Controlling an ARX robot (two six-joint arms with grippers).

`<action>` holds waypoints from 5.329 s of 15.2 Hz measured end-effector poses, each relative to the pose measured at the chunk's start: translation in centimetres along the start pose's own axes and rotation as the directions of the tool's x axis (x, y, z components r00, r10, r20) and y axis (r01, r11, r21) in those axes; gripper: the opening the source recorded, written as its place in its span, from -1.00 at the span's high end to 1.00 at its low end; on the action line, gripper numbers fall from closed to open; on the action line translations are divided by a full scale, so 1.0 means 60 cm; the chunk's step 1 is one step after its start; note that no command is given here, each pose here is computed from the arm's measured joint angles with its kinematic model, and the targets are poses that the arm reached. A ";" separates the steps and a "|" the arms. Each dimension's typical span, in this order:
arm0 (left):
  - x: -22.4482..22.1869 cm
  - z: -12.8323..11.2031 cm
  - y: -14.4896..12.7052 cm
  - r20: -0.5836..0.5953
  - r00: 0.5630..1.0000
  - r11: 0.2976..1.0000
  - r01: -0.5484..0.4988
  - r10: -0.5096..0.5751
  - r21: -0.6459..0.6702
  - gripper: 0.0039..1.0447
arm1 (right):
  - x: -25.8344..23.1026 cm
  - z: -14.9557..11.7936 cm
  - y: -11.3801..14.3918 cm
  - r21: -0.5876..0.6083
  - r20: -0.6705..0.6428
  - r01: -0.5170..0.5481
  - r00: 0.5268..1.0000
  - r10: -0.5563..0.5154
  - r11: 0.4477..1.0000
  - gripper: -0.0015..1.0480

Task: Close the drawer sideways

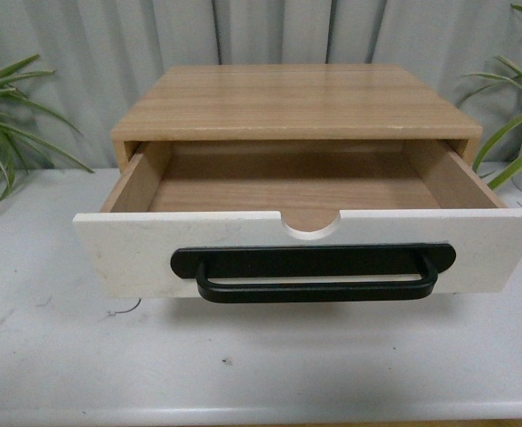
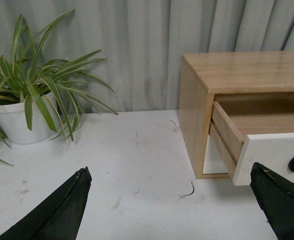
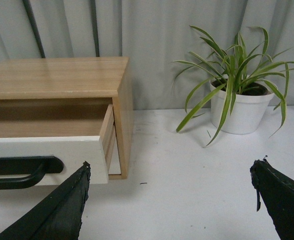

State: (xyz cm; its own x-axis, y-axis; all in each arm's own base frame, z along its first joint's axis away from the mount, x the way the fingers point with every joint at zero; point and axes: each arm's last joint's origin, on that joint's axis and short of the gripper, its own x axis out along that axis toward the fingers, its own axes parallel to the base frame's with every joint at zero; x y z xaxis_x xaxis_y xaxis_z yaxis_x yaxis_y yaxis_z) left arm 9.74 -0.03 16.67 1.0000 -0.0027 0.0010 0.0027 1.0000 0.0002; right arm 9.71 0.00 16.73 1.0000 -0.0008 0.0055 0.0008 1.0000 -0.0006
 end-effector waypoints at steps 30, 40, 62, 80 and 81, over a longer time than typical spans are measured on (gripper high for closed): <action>0.154 0.115 -0.130 -0.450 0.886 0.136 0.462 -0.108 0.877 -0.88 | 0.226 0.058 0.096 -0.961 -0.274 -0.255 0.927 0.254 -0.106 -0.88; 0.192 0.072 -0.167 -0.412 0.896 0.236 0.442 -0.167 0.866 -0.88 | 0.244 0.034 0.130 -0.907 -0.341 -0.355 0.935 0.102 0.224 -0.88; 0.274 0.030 -0.215 -0.328 0.941 0.323 0.335 -0.079 0.885 -0.88 | 0.322 0.059 0.140 -0.926 -0.299 -0.308 0.951 0.071 0.217 -0.88; 0.340 0.024 -0.251 -0.253 0.966 0.366 0.255 -0.054 0.895 -0.88 | 0.381 0.034 0.145 -0.897 -0.369 -0.371 0.928 0.056 0.240 -0.88; 0.353 0.019 -0.258 -0.255 0.966 0.365 0.255 -0.051 0.895 -0.88 | 0.400 0.027 0.144 -0.893 -0.383 -0.382 0.923 0.046 0.238 -0.88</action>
State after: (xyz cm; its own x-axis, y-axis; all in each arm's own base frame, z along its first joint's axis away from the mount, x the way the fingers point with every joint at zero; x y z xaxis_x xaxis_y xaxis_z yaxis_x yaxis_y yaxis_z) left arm 30.86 -15.54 17.82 0.9658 -0.0531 -0.2539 0.2555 0.3641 0.8956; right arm 33.70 8.64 18.49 0.9248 0.0452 -0.3777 -0.3771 0.2382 -0.8950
